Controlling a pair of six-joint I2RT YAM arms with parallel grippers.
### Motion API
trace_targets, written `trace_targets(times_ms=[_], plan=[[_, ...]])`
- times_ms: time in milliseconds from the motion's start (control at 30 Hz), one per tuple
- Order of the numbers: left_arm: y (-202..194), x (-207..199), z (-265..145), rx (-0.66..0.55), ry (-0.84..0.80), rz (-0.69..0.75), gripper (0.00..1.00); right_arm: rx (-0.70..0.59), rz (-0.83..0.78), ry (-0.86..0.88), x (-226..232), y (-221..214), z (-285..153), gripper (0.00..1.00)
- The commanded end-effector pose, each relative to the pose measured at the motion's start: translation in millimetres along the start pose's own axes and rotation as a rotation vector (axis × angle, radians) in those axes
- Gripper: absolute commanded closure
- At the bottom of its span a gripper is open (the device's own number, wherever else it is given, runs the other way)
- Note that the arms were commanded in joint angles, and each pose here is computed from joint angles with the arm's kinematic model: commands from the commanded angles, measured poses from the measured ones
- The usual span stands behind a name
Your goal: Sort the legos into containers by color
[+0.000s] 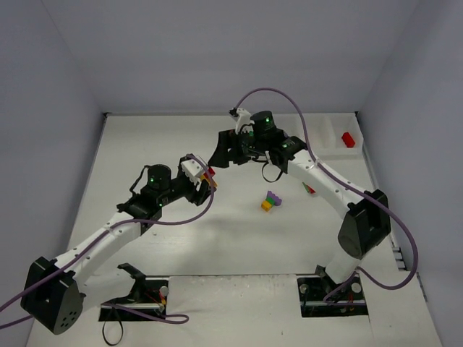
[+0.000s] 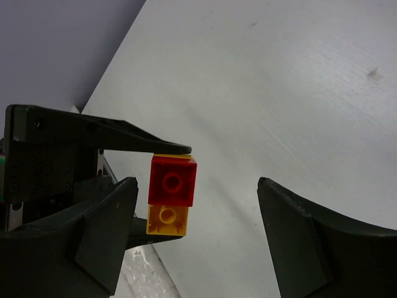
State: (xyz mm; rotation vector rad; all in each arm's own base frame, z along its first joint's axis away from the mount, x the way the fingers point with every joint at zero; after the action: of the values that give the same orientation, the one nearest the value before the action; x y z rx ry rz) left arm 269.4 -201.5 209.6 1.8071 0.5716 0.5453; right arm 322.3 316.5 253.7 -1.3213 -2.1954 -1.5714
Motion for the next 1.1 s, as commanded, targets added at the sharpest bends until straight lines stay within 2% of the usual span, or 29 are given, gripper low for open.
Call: trace_targets(times_ms=[0, 767, 867, 1000, 1067], plan=[[52, 8, -1, -0.155, 0.01, 0.073, 1.0, -0.076, -0.02, 0.132, 33, 18, -3, 0.26], [52, 11, 1, -0.153, 0.026, 0.064, 1.0, 0.023, 0.005, 0.167, 43, -23, 21, 0.48], [53, 11, 2, -0.155, 0.025, 0.065, 1.0, 0.03, 0.008, 0.153, 39, -28, 22, 0.56], [51, 11, 3, -0.149, 0.025, 0.064, 1.0, 0.006, -0.013, 0.118, 35, -24, 20, 0.86], [48, 11, 4, -0.134, 0.02, 0.057, 1.0, -0.02, -0.035, 0.091, 32, -18, 18, 0.97]])
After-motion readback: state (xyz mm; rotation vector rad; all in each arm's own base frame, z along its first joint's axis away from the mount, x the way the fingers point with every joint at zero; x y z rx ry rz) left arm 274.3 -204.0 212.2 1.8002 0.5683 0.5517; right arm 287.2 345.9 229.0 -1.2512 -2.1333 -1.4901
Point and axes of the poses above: each gripper's point midway between its finger pads, its own z axis out along the fingers, its own x axis along the line the jaws close on, y = z × x, the point moved 3 cm from there along -z, back along the fingers, and after that the axes turned 1 degree about z, right-handed, at the moved point
